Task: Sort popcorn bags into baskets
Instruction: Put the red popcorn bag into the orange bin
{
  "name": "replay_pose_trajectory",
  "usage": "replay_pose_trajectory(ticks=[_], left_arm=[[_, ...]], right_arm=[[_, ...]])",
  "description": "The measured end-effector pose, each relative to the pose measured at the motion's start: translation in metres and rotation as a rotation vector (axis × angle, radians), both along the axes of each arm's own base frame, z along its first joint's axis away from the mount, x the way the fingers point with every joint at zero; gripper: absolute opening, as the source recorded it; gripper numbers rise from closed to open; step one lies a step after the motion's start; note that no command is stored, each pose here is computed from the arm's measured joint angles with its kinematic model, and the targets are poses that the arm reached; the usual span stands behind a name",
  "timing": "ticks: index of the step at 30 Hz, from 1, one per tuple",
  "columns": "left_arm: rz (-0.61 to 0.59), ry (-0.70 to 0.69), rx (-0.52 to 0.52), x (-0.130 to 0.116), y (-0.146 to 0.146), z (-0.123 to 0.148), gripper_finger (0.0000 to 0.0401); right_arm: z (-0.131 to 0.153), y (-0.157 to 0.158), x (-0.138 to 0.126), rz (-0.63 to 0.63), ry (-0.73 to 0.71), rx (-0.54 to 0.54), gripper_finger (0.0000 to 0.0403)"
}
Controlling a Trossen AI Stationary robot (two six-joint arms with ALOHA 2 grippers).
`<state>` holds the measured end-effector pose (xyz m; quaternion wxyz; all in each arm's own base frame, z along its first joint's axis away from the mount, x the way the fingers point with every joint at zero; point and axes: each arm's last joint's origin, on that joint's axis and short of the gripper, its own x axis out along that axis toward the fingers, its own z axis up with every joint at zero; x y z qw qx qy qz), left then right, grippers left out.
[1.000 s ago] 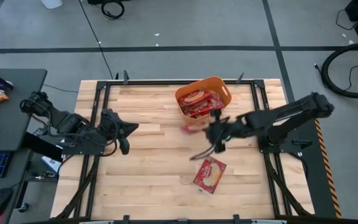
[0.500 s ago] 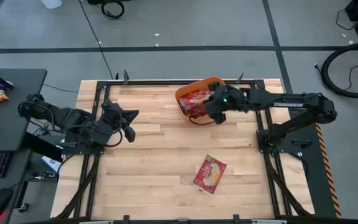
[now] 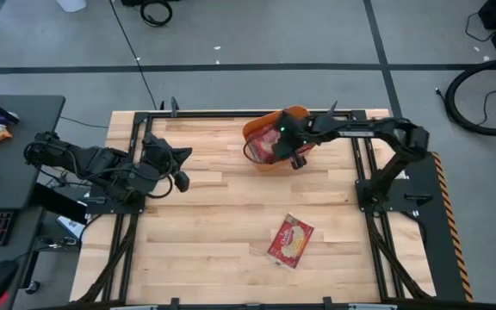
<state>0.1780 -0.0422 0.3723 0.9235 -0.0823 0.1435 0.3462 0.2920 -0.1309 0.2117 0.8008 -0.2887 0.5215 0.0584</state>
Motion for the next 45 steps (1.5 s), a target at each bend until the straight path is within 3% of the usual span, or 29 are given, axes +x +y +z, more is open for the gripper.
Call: replay_pose_trajectory(ticks=[4,8,17,22,30,36,45], left_arm=[[-0.032,0.006,-0.024,0.001,-0.001,0.000,0.0013],[-0.048,0.007,-0.040,0.001,-0.001,-0.001,0.0013],[-0.056,-0.001,-0.063,0.001,-0.002,-0.001,0.0013],[-0.061,0.004,-0.061,0.001,-0.002,-0.001,0.0013],[-0.060,0.010,-0.048,0.001,-0.002,-0.001,0.0013],[-0.069,0.012,-0.054,0.001,-0.002,-0.001,0.0013],[-0.072,0.015,-0.050,0.001,-0.002,-0.001,0.0013]], right_arm=[[-0.028,0.001,0.002,-0.034,0.114,0.128,0.0004],[-0.034,-0.001,0.004,-0.101,0.120,0.147,0.0004],[0.014,0.002,-0.010,-0.170,-0.021,-0.014,0.0005],[0.040,-0.002,-0.018,-0.142,-0.138,-0.074,0.0005],[0.015,-0.014,-0.011,-0.180,-0.093,0.037,0.0008],[0.000,-0.013,-0.003,-0.262,-0.063,0.053,0.0046],[0.023,0.007,-0.009,-0.320,-0.092,-0.007,0.0124]])
